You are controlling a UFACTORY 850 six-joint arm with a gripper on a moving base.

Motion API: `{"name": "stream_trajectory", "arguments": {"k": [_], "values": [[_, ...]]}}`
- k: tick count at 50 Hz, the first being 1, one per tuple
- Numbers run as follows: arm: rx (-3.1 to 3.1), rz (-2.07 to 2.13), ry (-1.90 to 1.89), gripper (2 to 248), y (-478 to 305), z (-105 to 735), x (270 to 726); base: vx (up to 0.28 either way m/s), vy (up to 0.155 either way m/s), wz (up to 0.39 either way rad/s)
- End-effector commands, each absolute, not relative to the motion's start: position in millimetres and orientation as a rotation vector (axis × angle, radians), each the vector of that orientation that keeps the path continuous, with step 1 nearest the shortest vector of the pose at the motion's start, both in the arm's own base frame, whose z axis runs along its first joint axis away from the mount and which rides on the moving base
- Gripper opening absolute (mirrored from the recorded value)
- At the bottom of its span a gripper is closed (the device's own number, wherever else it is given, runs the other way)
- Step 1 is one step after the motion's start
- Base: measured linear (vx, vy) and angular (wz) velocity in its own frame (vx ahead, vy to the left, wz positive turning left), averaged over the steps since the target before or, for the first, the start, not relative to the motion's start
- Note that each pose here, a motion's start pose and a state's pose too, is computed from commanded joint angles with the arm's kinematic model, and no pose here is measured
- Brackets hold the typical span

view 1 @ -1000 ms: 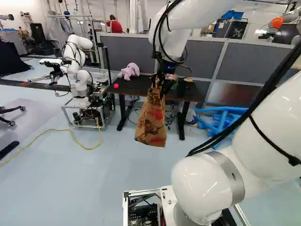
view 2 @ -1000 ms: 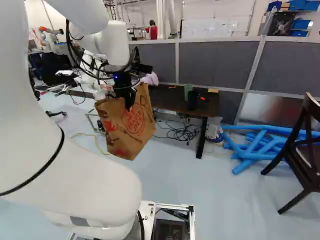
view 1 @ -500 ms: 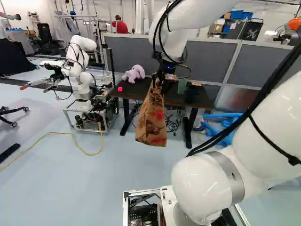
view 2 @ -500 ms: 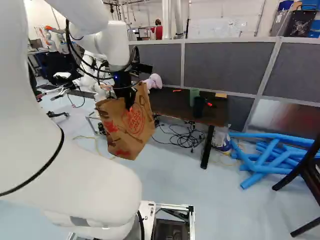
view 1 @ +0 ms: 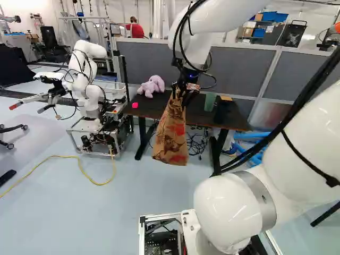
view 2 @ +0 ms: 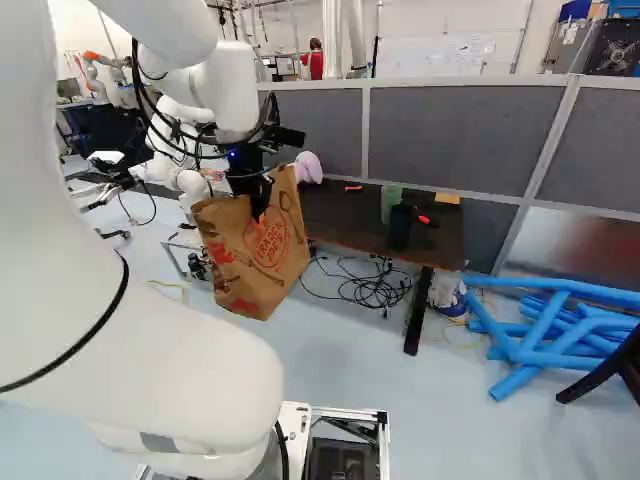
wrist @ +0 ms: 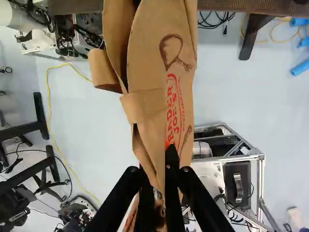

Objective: Pick up the bag on the ground and place it on the table

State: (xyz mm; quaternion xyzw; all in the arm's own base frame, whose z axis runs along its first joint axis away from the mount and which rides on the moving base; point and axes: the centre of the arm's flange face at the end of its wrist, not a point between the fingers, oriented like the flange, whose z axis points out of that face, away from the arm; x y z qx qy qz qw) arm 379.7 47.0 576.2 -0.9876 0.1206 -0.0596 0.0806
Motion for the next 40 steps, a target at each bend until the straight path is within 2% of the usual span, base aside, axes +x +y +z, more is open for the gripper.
{"name": "stream_trajectory", "arguments": {"k": [28,40], "values": [[-2.953,-0.176,0.363,25,47.1,576.4,384.9,0.153,0.004,0.002],[-2.954,-0.172,0.366,25,47.1,576.7,393.0,0.023,0.001,0.001]]}}
